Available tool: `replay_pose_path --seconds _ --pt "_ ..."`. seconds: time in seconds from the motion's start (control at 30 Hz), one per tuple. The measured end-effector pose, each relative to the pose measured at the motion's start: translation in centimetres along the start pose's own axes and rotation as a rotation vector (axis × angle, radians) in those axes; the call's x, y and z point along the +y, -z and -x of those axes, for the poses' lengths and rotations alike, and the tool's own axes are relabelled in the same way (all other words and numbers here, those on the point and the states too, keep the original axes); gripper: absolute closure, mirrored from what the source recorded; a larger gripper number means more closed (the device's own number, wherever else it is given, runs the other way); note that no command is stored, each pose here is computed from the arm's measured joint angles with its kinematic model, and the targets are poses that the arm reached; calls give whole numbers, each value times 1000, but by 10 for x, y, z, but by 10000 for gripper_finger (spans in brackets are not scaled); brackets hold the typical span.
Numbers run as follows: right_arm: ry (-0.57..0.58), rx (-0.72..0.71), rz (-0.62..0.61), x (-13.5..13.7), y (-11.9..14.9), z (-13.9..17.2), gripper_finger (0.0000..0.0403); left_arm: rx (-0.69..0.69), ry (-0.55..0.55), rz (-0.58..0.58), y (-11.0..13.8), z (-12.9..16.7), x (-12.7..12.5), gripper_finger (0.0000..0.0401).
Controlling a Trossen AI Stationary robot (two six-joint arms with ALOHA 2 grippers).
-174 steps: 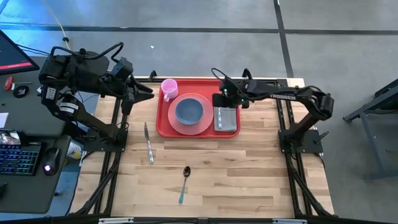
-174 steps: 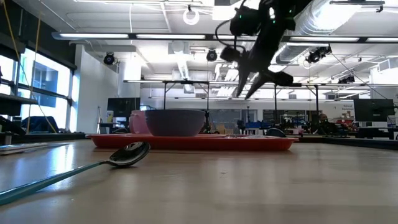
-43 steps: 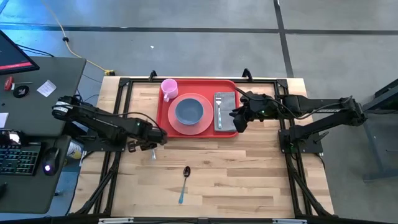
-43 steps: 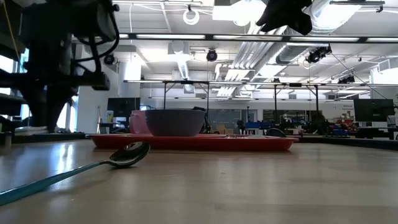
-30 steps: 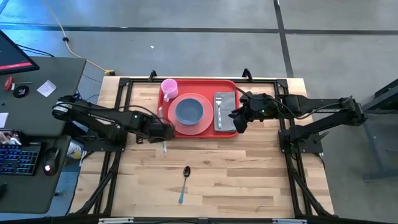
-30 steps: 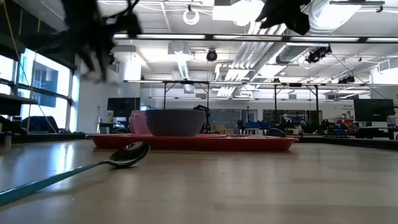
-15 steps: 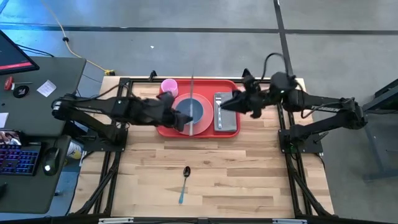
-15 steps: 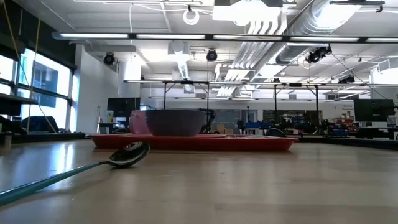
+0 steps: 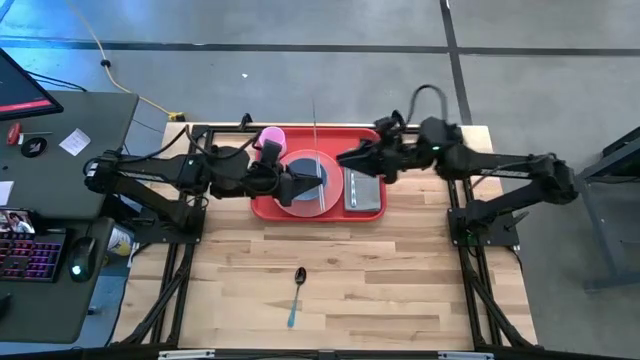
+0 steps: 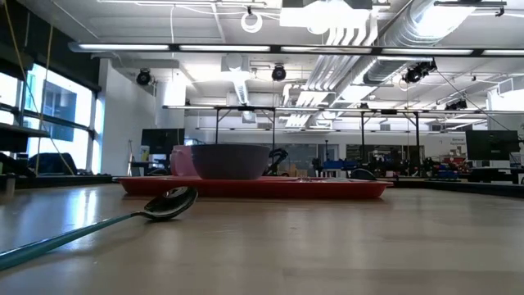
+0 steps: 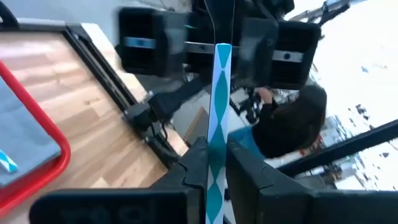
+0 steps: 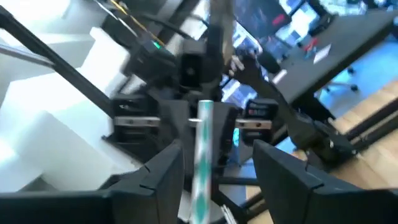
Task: Set up tray
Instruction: Put the blue knife on the gray napkin to the right of the blue fork
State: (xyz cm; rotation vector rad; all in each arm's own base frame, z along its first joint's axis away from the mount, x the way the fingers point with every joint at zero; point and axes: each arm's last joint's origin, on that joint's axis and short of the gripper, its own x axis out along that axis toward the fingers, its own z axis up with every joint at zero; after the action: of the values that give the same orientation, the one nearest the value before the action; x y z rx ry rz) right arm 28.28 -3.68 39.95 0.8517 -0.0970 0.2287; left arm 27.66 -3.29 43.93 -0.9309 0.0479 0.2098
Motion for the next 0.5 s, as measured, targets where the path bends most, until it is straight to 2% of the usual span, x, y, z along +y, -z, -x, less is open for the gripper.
replay_pose_path --seconds 0.17,0.5 --pt "-67 -13 -3 -13 4 -18 240 14 -2 4 1 0 1 332" --pt "-88 13 -16 -20 8 -25 268 19 -24 -2 2 0 3 325"
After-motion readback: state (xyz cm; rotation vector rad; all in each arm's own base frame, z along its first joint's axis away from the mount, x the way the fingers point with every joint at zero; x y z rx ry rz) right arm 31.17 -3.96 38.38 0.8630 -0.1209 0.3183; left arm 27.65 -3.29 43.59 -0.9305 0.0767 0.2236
